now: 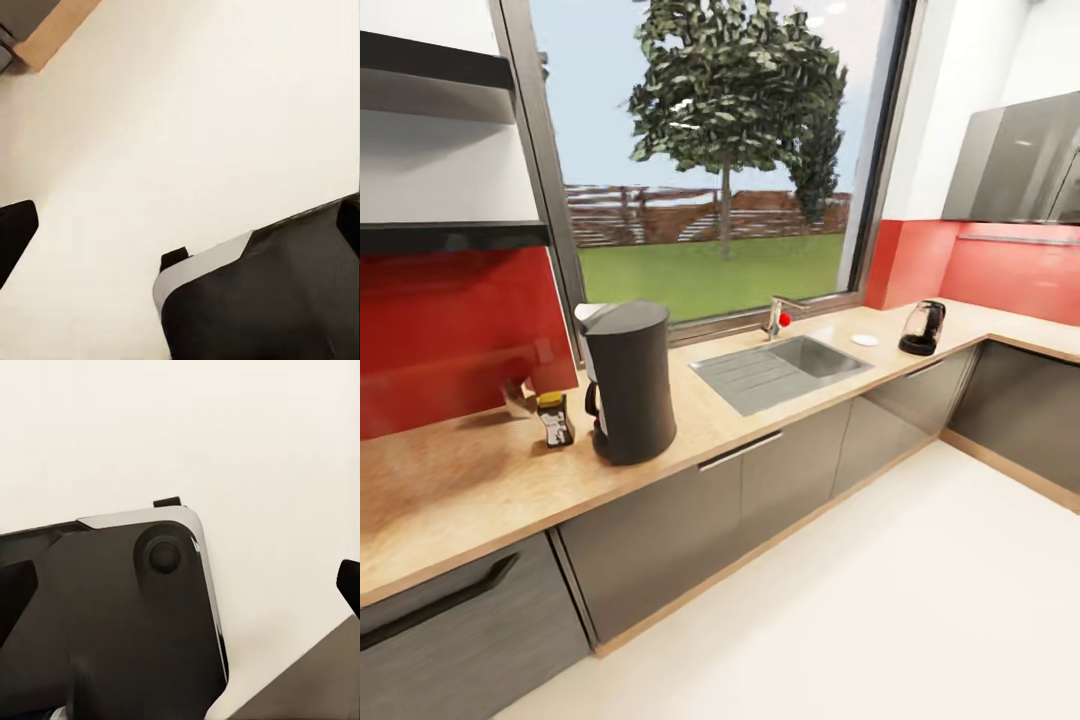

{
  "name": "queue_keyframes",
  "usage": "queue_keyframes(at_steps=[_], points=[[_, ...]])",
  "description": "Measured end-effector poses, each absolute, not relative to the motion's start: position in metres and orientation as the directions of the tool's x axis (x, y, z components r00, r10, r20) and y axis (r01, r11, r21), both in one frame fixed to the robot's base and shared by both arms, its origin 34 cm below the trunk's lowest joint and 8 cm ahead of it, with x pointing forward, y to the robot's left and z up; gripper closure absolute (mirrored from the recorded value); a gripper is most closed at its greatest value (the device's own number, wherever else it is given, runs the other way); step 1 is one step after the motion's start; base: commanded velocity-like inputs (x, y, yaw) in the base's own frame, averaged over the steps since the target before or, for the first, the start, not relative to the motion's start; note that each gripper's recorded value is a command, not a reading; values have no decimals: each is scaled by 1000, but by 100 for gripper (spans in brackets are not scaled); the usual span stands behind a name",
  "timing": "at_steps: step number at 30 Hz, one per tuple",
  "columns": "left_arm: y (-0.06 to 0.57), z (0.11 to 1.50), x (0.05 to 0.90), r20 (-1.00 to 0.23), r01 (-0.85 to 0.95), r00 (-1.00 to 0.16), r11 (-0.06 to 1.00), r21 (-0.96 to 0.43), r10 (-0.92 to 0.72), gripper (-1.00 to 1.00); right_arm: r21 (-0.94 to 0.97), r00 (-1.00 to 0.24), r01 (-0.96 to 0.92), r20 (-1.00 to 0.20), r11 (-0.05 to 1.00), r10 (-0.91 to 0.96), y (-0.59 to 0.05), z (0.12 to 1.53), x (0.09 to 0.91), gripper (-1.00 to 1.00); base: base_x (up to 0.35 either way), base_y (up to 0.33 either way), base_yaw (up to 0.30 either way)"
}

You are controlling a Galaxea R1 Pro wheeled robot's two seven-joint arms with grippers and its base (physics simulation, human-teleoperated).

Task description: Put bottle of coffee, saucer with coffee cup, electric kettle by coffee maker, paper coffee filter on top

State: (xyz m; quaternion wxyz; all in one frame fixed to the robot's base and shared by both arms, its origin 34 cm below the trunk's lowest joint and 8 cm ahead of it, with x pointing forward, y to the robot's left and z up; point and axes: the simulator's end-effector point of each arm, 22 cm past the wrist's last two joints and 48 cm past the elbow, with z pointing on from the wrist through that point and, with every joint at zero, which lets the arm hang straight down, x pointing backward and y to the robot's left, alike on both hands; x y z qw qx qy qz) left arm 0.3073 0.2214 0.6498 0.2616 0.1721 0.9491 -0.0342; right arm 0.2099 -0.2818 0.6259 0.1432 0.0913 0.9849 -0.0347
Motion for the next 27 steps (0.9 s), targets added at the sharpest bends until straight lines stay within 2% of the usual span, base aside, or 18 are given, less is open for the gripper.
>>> queue_keyframes(at_steps=[4,9,11,14,18,27], points=[[274,633,255,-386,232,-886,967,109,256,-100,-42,-943,190,-287,981,170,-282,626,210,-100,0,0,-263],[328,629,214,-297,8,-953,984,177,61,-100,-40,-943,189,-288,981,170,-281,626,210,-100,0,0,-263],[334,625,192,-218,-40,-976,982,186,2,-100,-39,-942,189,-288,981,170,-281,626,210,-100,0,0,-263],[335,620,159,-75,-38,-997,981,192,-24,-100,-38,-942,188,-288,981,169,-282,626,210,-100,0,0,-263],[345,621,133,0,-18,-1000,978,206,-18,-100,-35,-944,184,-286,982,167,-279,626,210,-100,0,0,-203],[372,626,116,48,96,-995,962,257,87,-100,-33,-948,152,-288,988,136,-274,626,212,-100,0,0,-24]])
